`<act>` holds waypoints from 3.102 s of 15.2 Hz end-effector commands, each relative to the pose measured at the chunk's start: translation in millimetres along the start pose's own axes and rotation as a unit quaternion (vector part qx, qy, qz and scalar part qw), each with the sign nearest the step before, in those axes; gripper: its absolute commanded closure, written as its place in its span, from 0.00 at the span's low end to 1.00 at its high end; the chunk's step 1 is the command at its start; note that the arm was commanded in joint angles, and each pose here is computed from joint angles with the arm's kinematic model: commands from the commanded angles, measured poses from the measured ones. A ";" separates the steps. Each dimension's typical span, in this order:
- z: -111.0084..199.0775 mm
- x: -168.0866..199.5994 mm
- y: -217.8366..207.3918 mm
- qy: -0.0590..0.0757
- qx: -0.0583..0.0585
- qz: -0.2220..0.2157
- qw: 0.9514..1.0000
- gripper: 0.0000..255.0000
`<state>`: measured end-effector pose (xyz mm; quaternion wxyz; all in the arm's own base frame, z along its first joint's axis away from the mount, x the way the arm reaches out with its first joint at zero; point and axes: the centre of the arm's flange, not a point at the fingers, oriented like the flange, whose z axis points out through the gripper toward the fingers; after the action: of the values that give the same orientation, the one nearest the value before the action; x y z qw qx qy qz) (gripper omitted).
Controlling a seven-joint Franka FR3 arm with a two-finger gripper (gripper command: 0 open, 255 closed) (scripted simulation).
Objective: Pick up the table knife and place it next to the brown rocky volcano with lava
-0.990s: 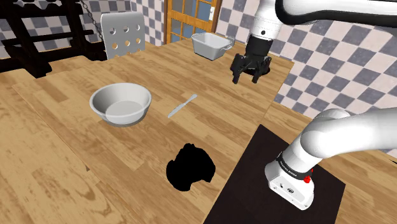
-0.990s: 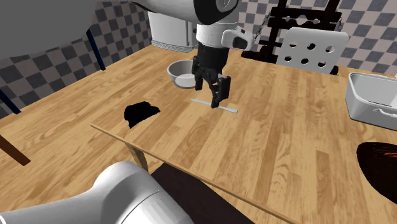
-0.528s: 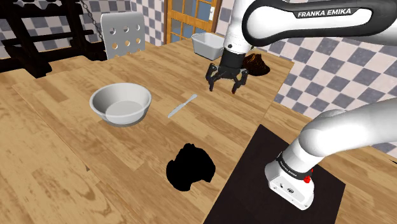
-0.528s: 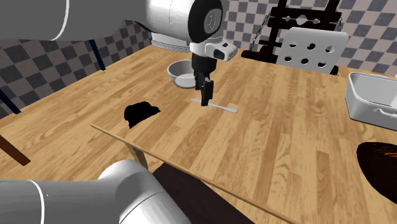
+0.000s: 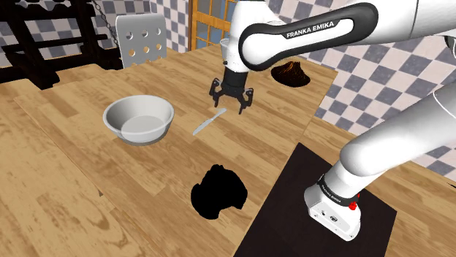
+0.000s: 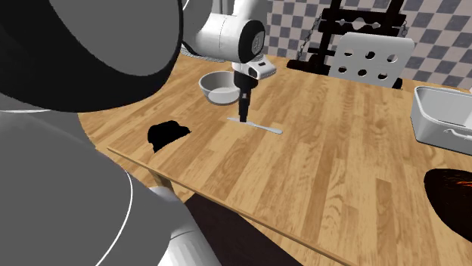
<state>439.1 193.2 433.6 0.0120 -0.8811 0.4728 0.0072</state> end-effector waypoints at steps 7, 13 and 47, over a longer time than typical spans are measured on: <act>54.0 25.9 -73.4 0.017 0.002 0.154 0.988 0.00; 85.6 27.0 -73.3 0.017 0.002 0.154 0.988 0.00; 14.8 25.3 -74.4 0.017 0.002 0.154 0.988 1.00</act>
<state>515.3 213.4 413.8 0.0044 -0.7975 0.6033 -0.0067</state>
